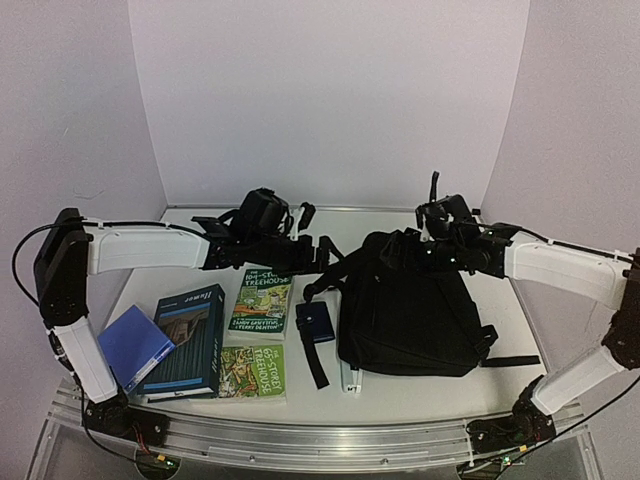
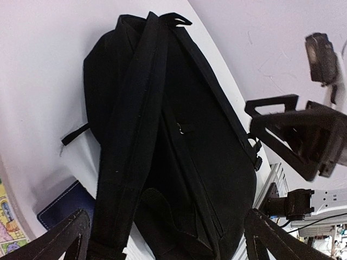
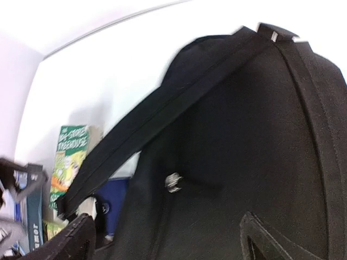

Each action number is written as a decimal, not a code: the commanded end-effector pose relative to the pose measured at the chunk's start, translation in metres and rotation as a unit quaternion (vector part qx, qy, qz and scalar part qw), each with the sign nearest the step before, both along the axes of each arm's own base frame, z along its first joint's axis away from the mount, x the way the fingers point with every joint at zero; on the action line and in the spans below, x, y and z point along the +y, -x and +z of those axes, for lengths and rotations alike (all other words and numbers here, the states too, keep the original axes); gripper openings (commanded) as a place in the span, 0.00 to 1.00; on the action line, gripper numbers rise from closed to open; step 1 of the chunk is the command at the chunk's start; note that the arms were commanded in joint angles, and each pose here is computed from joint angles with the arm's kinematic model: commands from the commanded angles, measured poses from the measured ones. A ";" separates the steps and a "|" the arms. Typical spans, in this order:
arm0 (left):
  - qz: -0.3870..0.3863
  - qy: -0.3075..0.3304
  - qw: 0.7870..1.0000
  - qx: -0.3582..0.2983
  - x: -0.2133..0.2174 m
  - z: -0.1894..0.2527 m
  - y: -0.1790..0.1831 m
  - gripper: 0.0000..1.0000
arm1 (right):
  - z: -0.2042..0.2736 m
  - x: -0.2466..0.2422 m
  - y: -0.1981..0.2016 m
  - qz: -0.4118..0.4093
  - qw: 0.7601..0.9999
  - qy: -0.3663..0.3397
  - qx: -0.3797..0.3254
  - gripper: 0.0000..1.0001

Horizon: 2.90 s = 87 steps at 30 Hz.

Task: Pack the student bag
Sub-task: Unzip the student bag at the center of the board.

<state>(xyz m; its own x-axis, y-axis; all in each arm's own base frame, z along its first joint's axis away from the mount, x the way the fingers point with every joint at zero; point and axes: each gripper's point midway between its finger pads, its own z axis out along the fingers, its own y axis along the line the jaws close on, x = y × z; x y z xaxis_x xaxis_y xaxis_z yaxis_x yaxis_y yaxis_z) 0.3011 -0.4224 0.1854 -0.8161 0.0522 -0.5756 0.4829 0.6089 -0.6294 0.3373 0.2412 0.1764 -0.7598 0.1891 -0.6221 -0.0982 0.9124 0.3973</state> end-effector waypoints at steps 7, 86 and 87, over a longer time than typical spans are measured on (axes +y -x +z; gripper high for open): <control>-0.048 0.019 0.999 0.001 -0.049 0.004 0.001 0.83 | -0.049 0.002 -0.032 0.057 0.991 -0.115 0.042 0.74; 0.028 -0.032 0.996 0.081 -0.031 -0.078 -0.055 0.00 | -0.049 0.092 0.103 0.224 0.951 -0.170 0.131 0.00; 0.029 -0.032 0.996 0.080 -0.031 -0.078 -0.056 0.00 | -0.047 0.094 0.108 0.229 0.949 -0.169 0.133 0.00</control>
